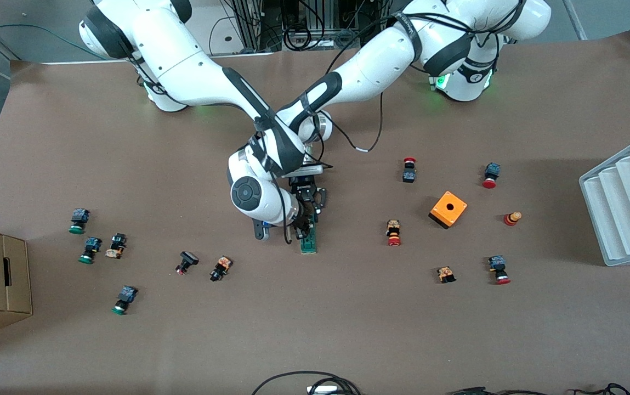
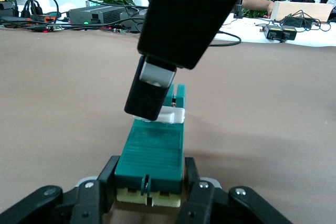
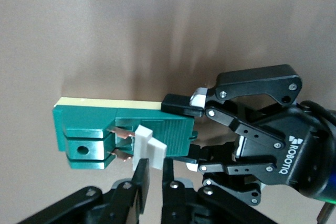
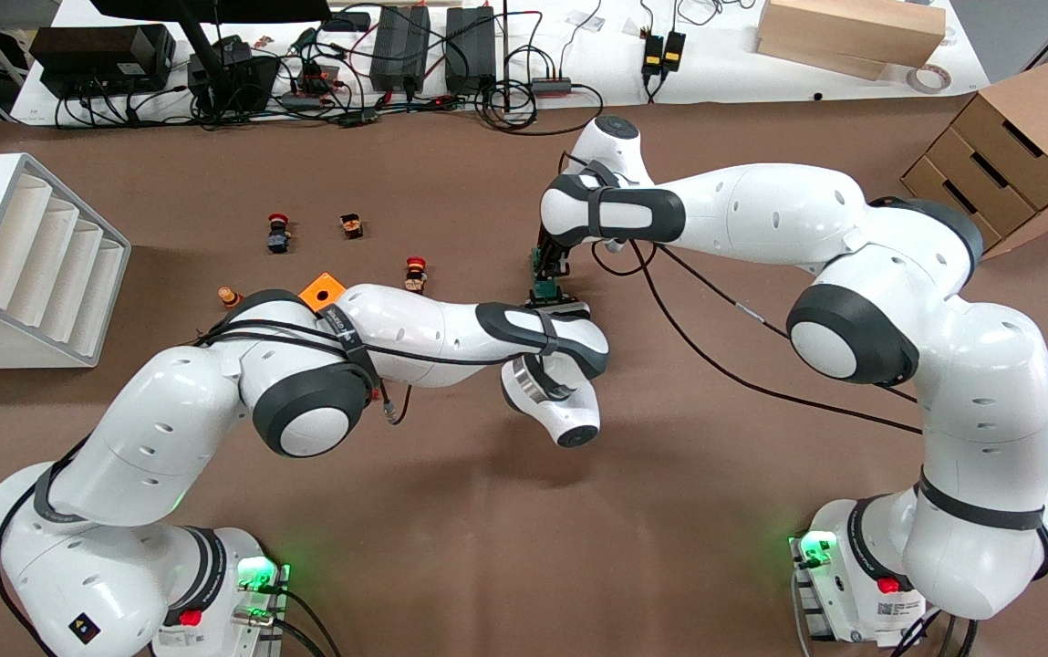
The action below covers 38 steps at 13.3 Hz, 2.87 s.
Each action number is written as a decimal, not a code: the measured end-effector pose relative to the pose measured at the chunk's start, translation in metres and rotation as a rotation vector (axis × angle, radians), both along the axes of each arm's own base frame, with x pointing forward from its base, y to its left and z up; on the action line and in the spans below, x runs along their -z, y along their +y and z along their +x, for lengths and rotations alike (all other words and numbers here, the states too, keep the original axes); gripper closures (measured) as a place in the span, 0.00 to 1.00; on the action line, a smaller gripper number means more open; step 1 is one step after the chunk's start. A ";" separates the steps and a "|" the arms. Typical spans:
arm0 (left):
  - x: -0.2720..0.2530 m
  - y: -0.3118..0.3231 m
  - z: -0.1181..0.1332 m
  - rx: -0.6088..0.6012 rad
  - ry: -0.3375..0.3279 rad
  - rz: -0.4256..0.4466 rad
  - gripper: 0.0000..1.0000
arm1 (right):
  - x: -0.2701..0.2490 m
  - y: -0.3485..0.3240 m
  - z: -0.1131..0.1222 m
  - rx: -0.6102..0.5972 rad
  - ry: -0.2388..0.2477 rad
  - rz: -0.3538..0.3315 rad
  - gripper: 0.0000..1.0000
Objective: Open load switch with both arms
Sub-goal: 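Push the white handle down onto the switch contacts with the right gripper, then open the right gripper and withdraw the right arm from the switch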
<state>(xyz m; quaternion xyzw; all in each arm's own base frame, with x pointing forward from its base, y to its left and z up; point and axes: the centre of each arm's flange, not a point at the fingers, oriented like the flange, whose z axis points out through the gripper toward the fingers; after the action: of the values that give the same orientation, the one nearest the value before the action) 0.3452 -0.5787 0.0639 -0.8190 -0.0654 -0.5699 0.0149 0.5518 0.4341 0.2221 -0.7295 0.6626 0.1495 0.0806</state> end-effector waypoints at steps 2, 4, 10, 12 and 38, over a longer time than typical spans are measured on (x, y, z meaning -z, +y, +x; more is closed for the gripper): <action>0.000 0.000 0.000 0.000 0.000 0.000 0.44 | 0.001 0.001 -0.001 -0.004 -0.003 -0.002 0.83; 0.000 0.000 0.000 0.000 0.000 0.000 0.44 | 0.002 0.002 -0.003 -0.010 -0.008 -0.007 0.83; 0.000 0.000 0.000 0.000 0.000 0.000 0.44 | 0.005 0.002 -0.005 -0.009 -0.015 -0.009 0.84; 0.000 0.000 0.000 0.000 0.000 0.000 0.44 | 0.006 0.002 -0.005 -0.010 -0.016 -0.010 0.84; -0.019 -0.014 -0.012 -0.040 0.086 0.020 0.00 | -0.385 -0.477 0.013 -1.403 -0.476 -0.125 0.00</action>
<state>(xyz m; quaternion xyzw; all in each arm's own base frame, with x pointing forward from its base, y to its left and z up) 0.3329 -0.5924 0.0831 -0.8411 -0.0755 -0.5342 0.0372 0.5652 -0.0430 0.6074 -0.9972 0.0130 -0.0342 0.0660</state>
